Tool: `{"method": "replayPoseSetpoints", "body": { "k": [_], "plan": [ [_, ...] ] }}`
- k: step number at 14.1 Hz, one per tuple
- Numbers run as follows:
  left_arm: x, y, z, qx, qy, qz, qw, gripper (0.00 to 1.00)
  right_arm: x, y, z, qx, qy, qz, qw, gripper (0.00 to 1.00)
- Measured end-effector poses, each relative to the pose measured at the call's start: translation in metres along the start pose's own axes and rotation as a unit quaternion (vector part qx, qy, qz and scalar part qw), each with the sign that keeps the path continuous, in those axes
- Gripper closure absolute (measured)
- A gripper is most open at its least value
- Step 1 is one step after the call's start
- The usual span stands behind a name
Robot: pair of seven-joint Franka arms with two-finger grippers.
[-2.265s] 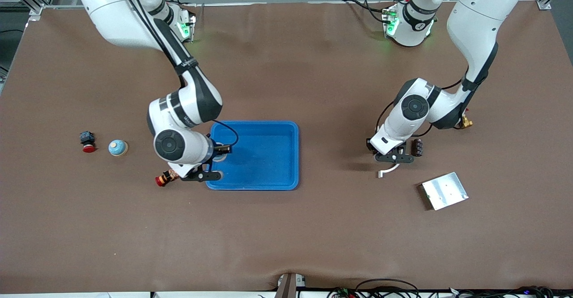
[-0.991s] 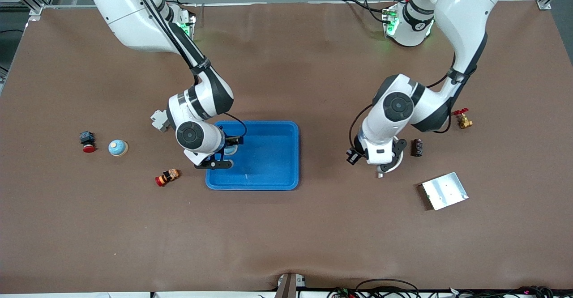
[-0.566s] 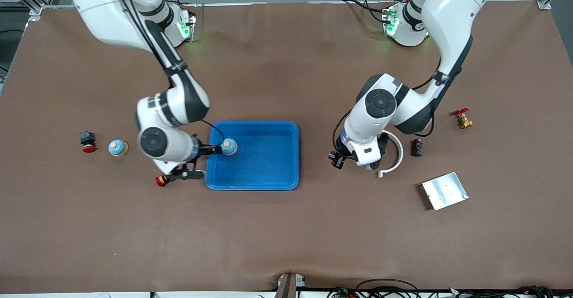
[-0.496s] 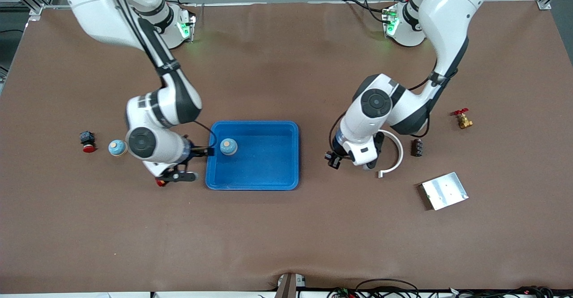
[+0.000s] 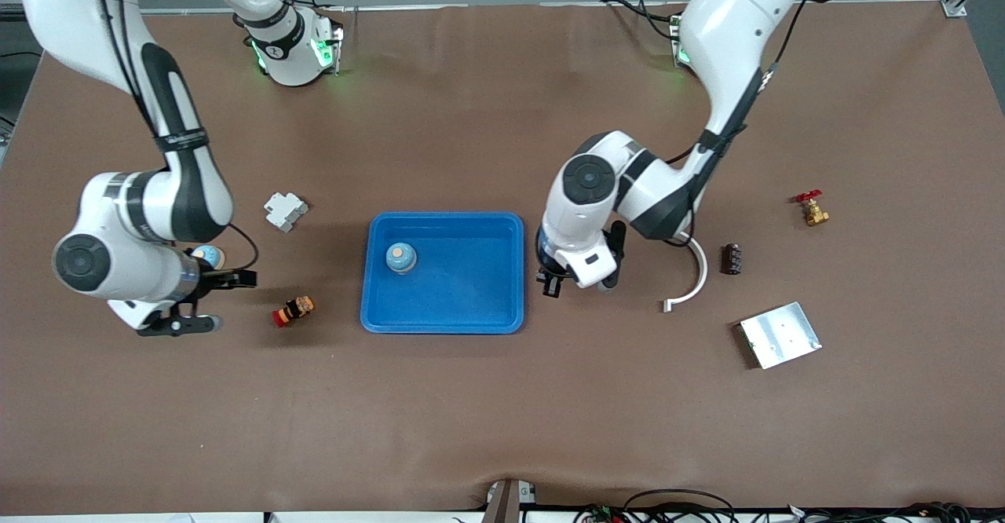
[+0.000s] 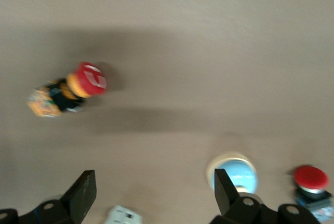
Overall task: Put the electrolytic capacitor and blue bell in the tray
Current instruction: 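Move the right gripper to the second bell while the left gripper carries the capacitor, then lower the capacitor into the tray while the right gripper grasps the second bell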
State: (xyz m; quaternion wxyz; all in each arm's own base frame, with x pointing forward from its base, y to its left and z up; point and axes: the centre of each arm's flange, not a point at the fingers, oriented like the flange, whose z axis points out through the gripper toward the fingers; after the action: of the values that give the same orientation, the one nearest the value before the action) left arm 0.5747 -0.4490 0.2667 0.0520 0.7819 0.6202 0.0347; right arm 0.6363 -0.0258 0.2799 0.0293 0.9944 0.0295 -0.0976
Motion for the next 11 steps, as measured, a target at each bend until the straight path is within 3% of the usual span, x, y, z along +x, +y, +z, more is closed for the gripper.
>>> {"method": "replayPoseSetpoints", "body": {
  "k": [2,6,11],
  "plan": [
    [-0.018,0.003,0.011,-0.008,0.011,-0.020,1.000,0.66,-0.007,0.015,0.014,-0.013,-0.007,0.005,1.000,0.00],
    [-0.026,0.025,0.003,-0.020,0.008,-0.079,0.997,0.66,-0.029,0.038,0.067,-0.026,0.022,0.006,0.999,0.00],
    [-0.047,0.026,-0.002,-0.035,0.006,-0.102,0.994,0.66,-0.045,0.078,0.080,-0.034,0.016,-0.001,0.999,0.00]
  ]
}}
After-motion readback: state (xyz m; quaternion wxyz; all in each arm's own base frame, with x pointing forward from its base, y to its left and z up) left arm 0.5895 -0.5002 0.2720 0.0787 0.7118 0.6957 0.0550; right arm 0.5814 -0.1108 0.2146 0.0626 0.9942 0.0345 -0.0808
